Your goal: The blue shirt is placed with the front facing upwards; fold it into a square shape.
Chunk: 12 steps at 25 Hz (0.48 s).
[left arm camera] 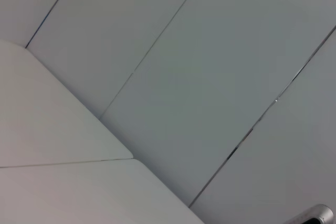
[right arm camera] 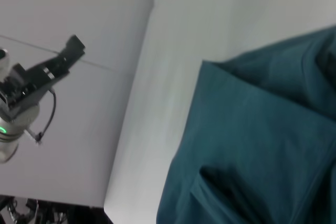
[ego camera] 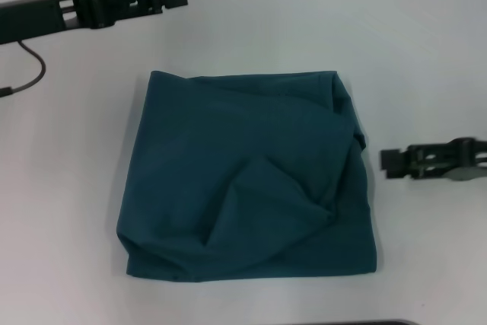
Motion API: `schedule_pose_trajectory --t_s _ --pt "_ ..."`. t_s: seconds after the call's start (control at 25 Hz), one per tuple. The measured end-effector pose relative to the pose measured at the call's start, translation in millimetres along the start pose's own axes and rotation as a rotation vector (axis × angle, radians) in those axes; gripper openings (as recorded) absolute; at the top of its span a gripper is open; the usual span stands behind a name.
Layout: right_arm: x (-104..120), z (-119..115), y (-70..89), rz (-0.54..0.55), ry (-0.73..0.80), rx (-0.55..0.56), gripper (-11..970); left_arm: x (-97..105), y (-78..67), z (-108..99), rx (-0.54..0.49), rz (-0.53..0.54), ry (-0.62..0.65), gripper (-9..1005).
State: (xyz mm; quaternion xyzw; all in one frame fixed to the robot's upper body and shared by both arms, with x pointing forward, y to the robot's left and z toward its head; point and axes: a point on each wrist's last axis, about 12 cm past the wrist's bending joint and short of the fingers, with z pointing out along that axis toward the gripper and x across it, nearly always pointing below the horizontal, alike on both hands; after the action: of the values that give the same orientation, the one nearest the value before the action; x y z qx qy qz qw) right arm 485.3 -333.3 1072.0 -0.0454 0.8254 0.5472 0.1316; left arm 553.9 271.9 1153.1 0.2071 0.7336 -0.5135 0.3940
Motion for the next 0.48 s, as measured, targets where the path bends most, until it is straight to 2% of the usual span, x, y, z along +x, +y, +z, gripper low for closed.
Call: schedule_pose_trajectory --t_s 0.16,0.48 --pt "3.8 16.5 -3.5 0.018 0.031 0.012 686 5.1 7.4 -6.9 -0.028 -0.016 0.019 956" --pt "6.5 29.8 -9.4 0.039 0.029 0.044 679 19.5 18.0 -30.4 -0.095 -0.049 0.006 954"
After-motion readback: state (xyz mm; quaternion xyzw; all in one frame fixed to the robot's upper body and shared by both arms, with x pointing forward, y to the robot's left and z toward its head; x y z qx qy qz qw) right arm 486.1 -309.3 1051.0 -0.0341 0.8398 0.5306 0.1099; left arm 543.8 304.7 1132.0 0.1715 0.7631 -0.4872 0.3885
